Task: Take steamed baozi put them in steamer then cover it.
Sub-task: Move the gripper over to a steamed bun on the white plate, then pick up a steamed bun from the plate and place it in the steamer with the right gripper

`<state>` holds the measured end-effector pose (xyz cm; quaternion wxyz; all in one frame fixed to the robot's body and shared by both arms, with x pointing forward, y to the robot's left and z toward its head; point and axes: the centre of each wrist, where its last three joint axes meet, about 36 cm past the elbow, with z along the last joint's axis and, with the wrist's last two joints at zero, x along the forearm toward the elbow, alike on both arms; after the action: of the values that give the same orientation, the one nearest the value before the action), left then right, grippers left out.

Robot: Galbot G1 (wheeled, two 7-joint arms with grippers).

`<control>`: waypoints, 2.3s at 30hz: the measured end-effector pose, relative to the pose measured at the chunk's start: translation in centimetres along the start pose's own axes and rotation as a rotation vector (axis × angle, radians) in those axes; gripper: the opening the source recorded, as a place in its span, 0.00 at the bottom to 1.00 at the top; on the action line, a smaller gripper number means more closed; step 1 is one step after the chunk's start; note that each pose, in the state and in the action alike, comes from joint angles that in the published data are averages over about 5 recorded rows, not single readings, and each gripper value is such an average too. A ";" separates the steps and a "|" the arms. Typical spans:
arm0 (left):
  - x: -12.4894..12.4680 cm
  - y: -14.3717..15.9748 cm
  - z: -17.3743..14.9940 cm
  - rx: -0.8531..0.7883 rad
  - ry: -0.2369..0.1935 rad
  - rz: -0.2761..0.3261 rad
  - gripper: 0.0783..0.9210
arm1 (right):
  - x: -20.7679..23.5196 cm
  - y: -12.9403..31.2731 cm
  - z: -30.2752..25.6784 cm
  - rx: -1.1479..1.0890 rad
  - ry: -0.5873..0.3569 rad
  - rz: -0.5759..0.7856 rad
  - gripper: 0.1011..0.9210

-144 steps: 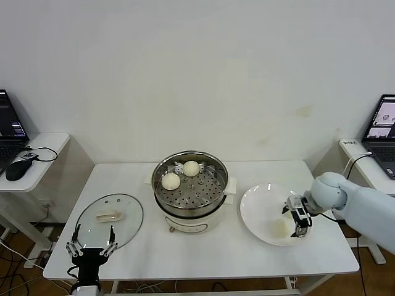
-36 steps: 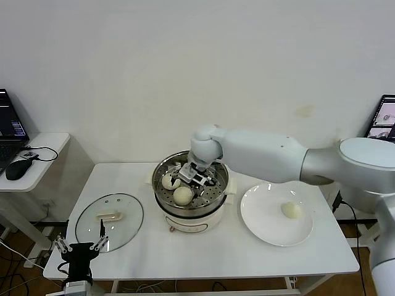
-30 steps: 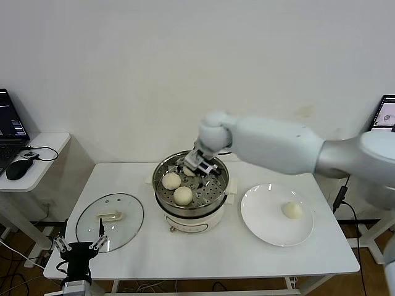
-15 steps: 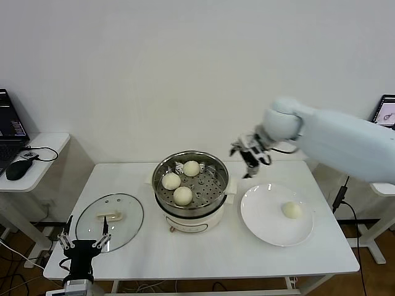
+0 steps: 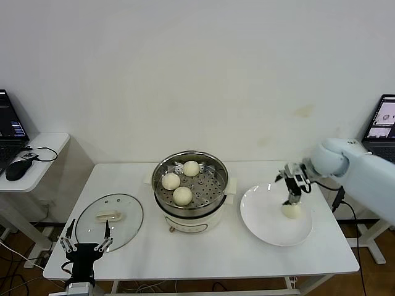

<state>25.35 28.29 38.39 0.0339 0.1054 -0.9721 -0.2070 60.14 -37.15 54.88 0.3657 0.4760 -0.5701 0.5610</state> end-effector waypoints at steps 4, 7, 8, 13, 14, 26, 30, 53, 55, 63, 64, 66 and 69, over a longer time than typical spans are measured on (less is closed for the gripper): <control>0.0 0.0 0.2 -0.001 0.003 0.000 0.88 | -1.6 0.8 1.6 -0.033 0.022 -0.004 0.88; 0.1 0.0 0.3 -0.002 0.005 0.000 0.88 | -2.8 1.2 2.3 -0.052 0.035 -0.005 0.88; 0.1 0.0 0.3 -0.003 0.004 0.000 0.88 | -3.2 1.3 2.5 -0.057 0.039 -0.005 0.88; 0.1 0.3 0.3 -0.010 0.000 -0.002 0.88 | -4.9 1.3 3.1 -0.076 0.055 -0.006 0.88; 0.0 0.3 0.3 -0.010 0.000 -0.002 0.88 | -5.2 1.3 3.1 -0.079 0.058 -0.006 0.88; -0.2 0.2 0.6 -0.009 0.003 -0.001 0.88 | -7.8 0.6 3.3 -0.107 0.094 -0.007 0.87; -0.2 0.1 0.7 -0.008 0.006 -0.002 0.88 | -8.4 0.3 3.5 -0.115 0.106 -0.007 0.84; -0.1 0.1 0.6 -0.005 0.007 -0.004 0.88 | -8.9 0.0 4.4 -0.143 0.131 -0.037 0.61; -0.1 0.2 0.6 -0.006 0.005 -0.005 0.88 | -8.5 -0.1 4.4 -0.145 0.129 -0.040 0.60; -0.1 0.3 0.2 -0.005 -0.004 -0.006 0.88 | -5.5 -0.7 4.2 -0.147 0.107 -0.048 0.59; -0.1 0.3 0.2 -0.004 -0.006 -0.005 0.88 | -4.9 -0.8 4.1 -0.145 0.103 -0.046 0.59; -0.1 0.3 0.0 -0.003 -0.009 -0.005 0.88 | -3.5 -1.2 3.7 -0.141 0.093 -0.038 0.59; -0.1 0.3 -0.1 -0.002 -0.014 -0.004 0.88 | -1.3 -2.1 2.6 -0.128 0.069 -0.022 0.59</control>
<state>25.43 28.51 38.62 0.0268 0.1057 -0.9719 -0.2087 62.82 -39.36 53.96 0.4208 0.4383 -0.5869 0.5352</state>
